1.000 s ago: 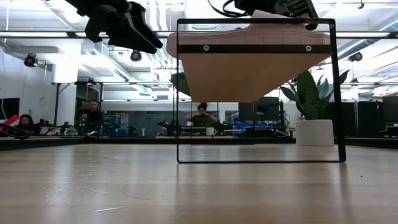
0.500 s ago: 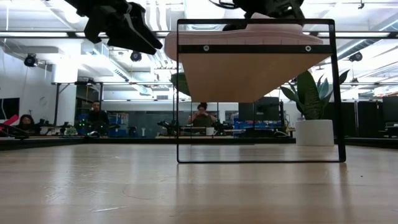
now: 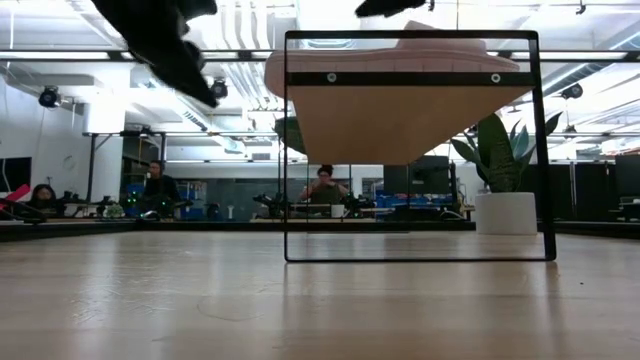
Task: Pick and place slides into the shelf
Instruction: Put the left pink slipper on the shelf
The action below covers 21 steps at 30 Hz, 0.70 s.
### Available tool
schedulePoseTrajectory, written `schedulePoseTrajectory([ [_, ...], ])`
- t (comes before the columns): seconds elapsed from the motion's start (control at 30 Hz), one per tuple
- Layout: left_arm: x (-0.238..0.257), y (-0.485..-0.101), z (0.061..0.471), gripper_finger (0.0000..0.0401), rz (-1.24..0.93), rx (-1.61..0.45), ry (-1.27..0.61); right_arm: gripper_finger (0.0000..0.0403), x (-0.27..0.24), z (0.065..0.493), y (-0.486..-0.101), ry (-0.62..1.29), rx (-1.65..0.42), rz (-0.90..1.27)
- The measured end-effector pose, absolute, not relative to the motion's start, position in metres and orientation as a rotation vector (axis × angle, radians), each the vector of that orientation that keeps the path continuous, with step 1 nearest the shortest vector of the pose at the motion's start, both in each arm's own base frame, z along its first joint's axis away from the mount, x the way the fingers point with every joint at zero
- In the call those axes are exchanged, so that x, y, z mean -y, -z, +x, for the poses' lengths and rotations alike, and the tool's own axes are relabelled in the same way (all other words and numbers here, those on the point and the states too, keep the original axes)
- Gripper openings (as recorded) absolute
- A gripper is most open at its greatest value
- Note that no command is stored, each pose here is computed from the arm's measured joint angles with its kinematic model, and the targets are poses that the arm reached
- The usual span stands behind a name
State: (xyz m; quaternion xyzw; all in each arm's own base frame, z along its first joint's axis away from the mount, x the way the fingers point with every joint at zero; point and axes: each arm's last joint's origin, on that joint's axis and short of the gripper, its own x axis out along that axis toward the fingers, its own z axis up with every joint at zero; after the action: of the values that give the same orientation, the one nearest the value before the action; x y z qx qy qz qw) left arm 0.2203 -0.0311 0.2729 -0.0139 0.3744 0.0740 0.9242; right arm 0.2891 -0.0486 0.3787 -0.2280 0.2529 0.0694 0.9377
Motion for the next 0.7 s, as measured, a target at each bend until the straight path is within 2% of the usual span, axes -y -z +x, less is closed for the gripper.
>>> schedulePoseTrajectory([
  [0.2,0.04,-0.273,0.205,0.024,-0.491,-1.023,-0.015,0.0022,0.043,0.272,-0.393,-0.142,-0.461,-0.487],
  [0.33,0.045,-0.265,0.191,0.024,-0.73,-1.227,-0.074,0.0036,0.043,0.268,-0.395,-0.139,-0.457,-0.473],
  [0.5,0.058,-0.261,0.176,0.024,-0.864,-1.378,-0.236,0.0045,0.043,0.27,-0.392,-0.143,-0.465,-0.479],
  [0.7,0.077,-0.269,0.173,0.024,-0.892,-1.367,-0.292,0.0044,0.043,0.272,-0.39,-0.146,-0.471,-0.483],
])
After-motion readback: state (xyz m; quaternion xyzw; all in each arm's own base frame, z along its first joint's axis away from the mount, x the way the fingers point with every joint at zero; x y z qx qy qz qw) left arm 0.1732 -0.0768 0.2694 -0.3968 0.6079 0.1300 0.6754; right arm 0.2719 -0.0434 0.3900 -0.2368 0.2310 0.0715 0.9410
